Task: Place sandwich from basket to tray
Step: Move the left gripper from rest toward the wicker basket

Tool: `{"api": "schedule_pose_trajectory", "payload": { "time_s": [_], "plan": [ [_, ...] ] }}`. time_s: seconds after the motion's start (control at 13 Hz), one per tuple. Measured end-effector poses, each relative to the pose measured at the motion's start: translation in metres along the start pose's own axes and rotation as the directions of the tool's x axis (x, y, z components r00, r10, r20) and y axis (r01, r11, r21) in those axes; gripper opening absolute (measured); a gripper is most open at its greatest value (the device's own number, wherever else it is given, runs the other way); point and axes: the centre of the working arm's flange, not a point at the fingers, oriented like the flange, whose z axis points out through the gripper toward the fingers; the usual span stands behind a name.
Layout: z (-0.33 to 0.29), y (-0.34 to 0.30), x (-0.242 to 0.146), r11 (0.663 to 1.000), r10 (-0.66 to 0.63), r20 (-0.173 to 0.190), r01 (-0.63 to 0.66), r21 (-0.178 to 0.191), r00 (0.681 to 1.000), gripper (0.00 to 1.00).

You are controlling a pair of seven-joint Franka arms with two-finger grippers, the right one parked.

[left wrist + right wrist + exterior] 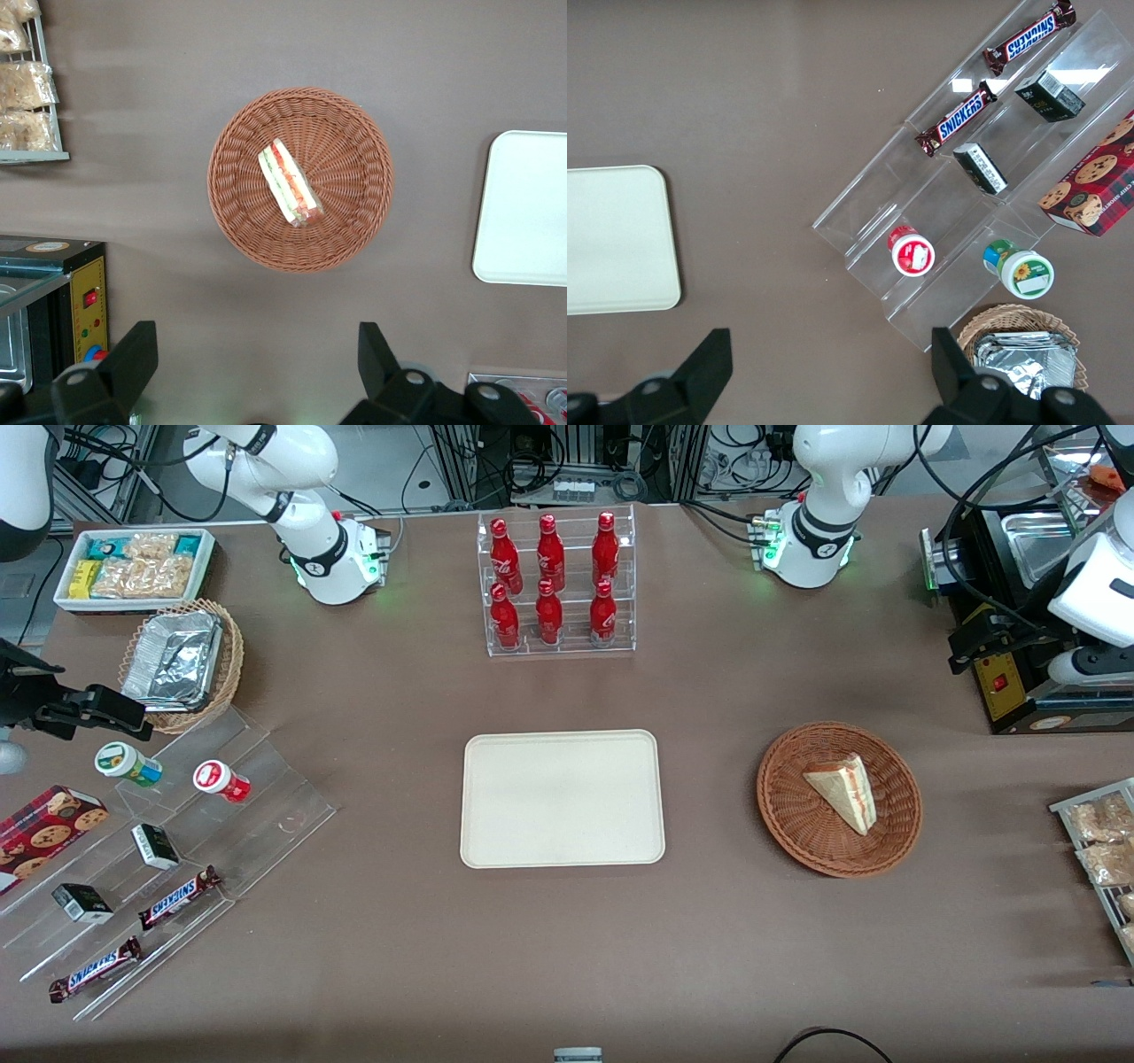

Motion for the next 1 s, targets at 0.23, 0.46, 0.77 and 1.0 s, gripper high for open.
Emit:
{"api": "schedule_pose_trajectory", "payload": {
  "time_s": [0.23,0.46,0.77,1.0],
  "plan": [
    [0.001,-0.002,0.0,1.0,-0.004,0.006,0.004,0.0,1.0,1.0],
    [0.02,-0.013,0.004,1.0,-0.029,0.033,0.029,0.001,0.999,1.0],
    [0.098,-0.033,0.022,0.997,-0.074,0.016,0.074,-0.008,0.997,1.0],
    [0.154,-0.03,0.024,0.978,-0.207,0.006,0.207,-0.011,0.978,1.0]
  ]
}}
